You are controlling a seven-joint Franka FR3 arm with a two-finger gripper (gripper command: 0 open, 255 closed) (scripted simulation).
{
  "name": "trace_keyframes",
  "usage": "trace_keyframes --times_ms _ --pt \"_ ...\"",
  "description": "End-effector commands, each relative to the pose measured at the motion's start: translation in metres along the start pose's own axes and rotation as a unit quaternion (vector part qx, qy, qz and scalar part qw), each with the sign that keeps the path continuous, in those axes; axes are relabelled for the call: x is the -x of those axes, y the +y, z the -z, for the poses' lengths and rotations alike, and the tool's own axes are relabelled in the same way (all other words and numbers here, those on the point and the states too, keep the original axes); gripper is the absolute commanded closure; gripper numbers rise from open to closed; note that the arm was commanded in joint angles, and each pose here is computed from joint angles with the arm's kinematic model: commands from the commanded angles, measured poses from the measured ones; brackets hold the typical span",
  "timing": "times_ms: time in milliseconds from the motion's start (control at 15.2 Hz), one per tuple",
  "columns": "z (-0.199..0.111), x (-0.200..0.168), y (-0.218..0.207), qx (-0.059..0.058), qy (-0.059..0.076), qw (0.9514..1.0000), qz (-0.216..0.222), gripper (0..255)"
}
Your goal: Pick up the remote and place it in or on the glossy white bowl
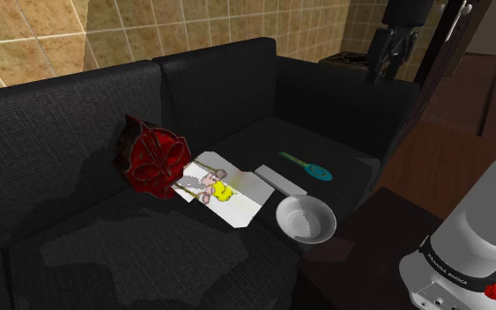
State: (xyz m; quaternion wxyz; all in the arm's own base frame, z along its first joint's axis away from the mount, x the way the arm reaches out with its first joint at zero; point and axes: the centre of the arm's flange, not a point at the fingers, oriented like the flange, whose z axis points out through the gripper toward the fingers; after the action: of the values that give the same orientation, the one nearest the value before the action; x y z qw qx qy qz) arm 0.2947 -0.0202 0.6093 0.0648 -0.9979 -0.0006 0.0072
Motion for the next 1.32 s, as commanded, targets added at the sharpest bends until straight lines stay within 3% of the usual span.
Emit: trace_keyframes --times_ms 0,1254 --pt "0.0 0.0 0.0 0.0 0.0 1.0 0.0 0" --pt "-0.223 -0.108 -0.04 0.033 0.013 0.9994 0.005 0"
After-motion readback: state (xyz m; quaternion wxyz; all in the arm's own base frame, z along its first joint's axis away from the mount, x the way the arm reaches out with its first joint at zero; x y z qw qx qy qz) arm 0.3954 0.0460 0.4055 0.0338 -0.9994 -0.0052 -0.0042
